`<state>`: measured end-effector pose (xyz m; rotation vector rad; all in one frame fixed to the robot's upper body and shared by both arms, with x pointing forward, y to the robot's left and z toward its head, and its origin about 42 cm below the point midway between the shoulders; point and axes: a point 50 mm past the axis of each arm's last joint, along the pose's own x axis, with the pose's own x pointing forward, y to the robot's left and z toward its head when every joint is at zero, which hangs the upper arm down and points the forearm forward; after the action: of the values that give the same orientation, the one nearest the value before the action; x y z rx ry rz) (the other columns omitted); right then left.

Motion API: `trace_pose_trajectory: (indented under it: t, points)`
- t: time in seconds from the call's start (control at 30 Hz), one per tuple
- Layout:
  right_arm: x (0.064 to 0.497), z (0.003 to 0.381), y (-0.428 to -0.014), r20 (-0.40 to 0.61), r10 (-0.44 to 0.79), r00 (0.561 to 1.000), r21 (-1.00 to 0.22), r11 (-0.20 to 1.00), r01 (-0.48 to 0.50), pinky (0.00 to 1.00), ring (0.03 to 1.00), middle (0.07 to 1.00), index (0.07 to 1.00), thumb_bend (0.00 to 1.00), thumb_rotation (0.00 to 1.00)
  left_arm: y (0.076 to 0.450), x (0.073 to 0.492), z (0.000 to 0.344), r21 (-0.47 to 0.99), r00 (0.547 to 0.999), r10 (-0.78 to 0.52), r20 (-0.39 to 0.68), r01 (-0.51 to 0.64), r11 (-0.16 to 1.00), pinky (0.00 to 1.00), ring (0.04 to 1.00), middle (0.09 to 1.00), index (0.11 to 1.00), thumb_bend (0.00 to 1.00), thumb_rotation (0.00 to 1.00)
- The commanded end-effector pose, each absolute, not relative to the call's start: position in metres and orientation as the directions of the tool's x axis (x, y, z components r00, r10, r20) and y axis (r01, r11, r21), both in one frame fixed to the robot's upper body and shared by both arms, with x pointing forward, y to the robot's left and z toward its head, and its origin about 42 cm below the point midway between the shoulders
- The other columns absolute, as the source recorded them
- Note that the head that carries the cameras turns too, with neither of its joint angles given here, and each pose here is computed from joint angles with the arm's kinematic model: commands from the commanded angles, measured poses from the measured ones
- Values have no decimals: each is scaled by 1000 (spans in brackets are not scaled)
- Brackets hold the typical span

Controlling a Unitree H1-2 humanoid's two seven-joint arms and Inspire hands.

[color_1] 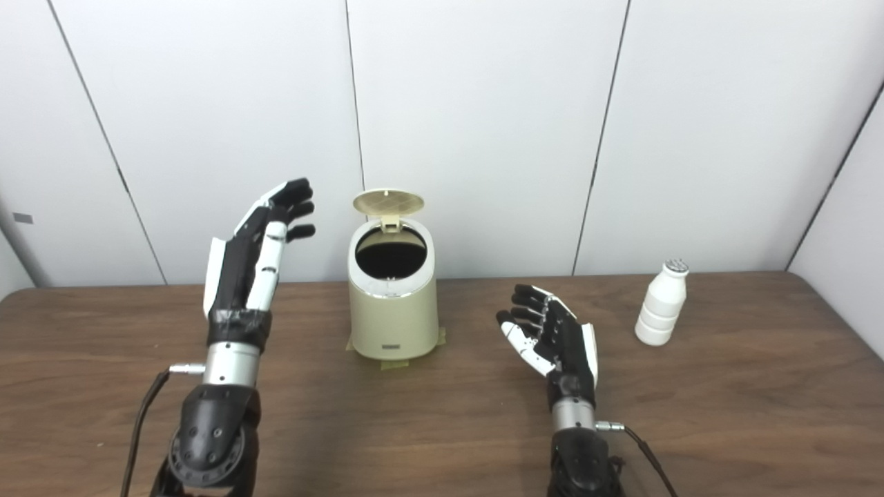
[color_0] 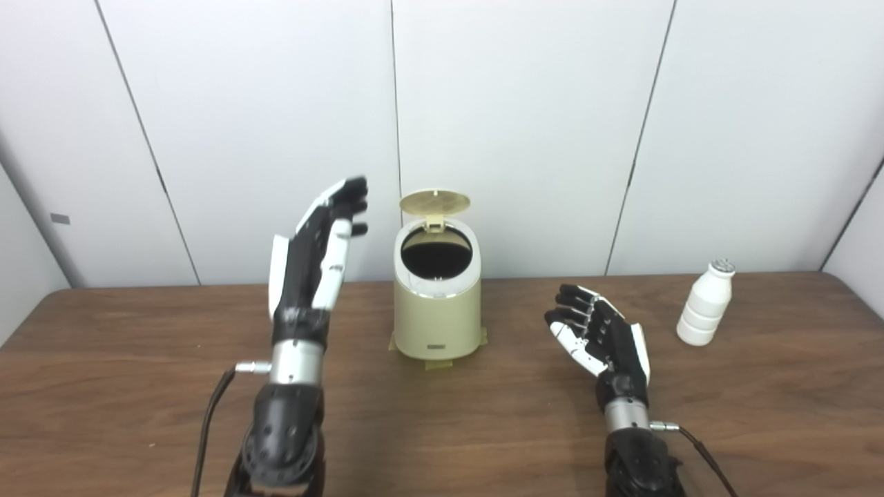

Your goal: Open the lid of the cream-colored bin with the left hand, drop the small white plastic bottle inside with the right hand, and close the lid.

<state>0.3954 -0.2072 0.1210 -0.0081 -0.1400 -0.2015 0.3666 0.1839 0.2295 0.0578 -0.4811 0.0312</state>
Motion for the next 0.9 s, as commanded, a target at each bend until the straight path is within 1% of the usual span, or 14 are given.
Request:
trace_pose_trajectory:
  t: [0.0, 0.1, 0.17, 0.3, 0.37, 0.47, 0.53, 0.57, 0.6, 0.67, 0.7, 0.77, 0.87]
  points:
    - [387, 108, -207, 119, -200, 972, 15, 980, 200, 623, 685, 699, 675, 275, 198, 185, 359, 250, 34, 826, 14, 563, -40, 999, 742, 819, 823, 816, 200, 752]
    - [387, 108, -208, 123, -199, 972, 8, 980, 199, 625, 689, 701, 679, 276, 211, 190, 345, 237, 16, 833, 34, 552, -51, 999, 740, 813, 818, 810, 202, 784]
    - [387, 108, -208, 127, -198, 972, 6, 980, 198, 622, 689, 701, 680, 275, 213, 194, 338, 230, 4, 839, 48, 543, -59, 998, 756, 822, 827, 821, 210, 801]
    - [388, 107, -210, 136, -188, 973, 10, 982, 189, 627, 693, 703, 680, 271, 217, 200, 332, 214, -10, 859, 85, 504, -93, 996, 761, 818, 824, 816, 225, 777]
    - [388, 108, -211, 145, -188, 971, 17, 982, 187, 622, 687, 699, 678, 273, 246, 204, 332, 208, -4, 868, 95, 486, -107, 994, 768, 826, 832, 824, 222, 770]
    - [387, 114, -212, 171, -192, 966, 17, 981, 192, 617, 683, 692, 669, 274, 254, 208, 333, 200, 4, 875, 100, 473, -116, 993, 772, 832, 840, 833, 225, 747]
    - [387, 121, -212, 197, -198, 960, 10, 980, 200, 613, 681, 689, 669, 261, 225, 209, 335, 196, 8, 874, 100, 475, -118, 993, 750, 820, 829, 817, 218, 682]
    - [387, 125, -212, 214, -199, 956, 5, 979, 203, 612, 681, 689, 669, 258, 217, 209, 336, 194, 9, 874, 100, 475, -119, 993, 744, 818, 827, 813, 217, 666]
    - [387, 130, -211, 233, -197, 952, -11, 979, 205, 610, 680, 688, 668, 256, 220, 210, 336, 193, 6, 875, 102, 474, -119, 993, 740, 816, 824, 810, 215, 651]
    - [388, 142, -212, 285, -187, 940, -29, 979, 203, 603, 679, 689, 669, 257, 263, 210, 337, 190, 0, 877, 104, 469, -118, 993, 734, 814, 822, 808, 201, 613]
    - [389, 148, -213, 318, -176, 932, -38, 979, 198, 599, 679, 690, 670, 261, 276, 210, 337, 188, 0, 881, 104, 462, -117, 993, 734, 816, 823, 808, 199, 606]
    - [392, 159, -216, 365, -166, 916, -43, 980, 194, 593, 679, 691, 672, 270, 287, 209, 336, 184, 3, 888, 100, 449, -114, 994, 736, 818, 823, 808, 210, 631]
    - [400, 177, -227, 440, -165, 883, -51, 977, 208, 607, 684, 689, 670, 318, 323, 209, 336, 178, 9, 895, 87, 437, -101, 995, 741, 818, 824, 809, 208, 632]
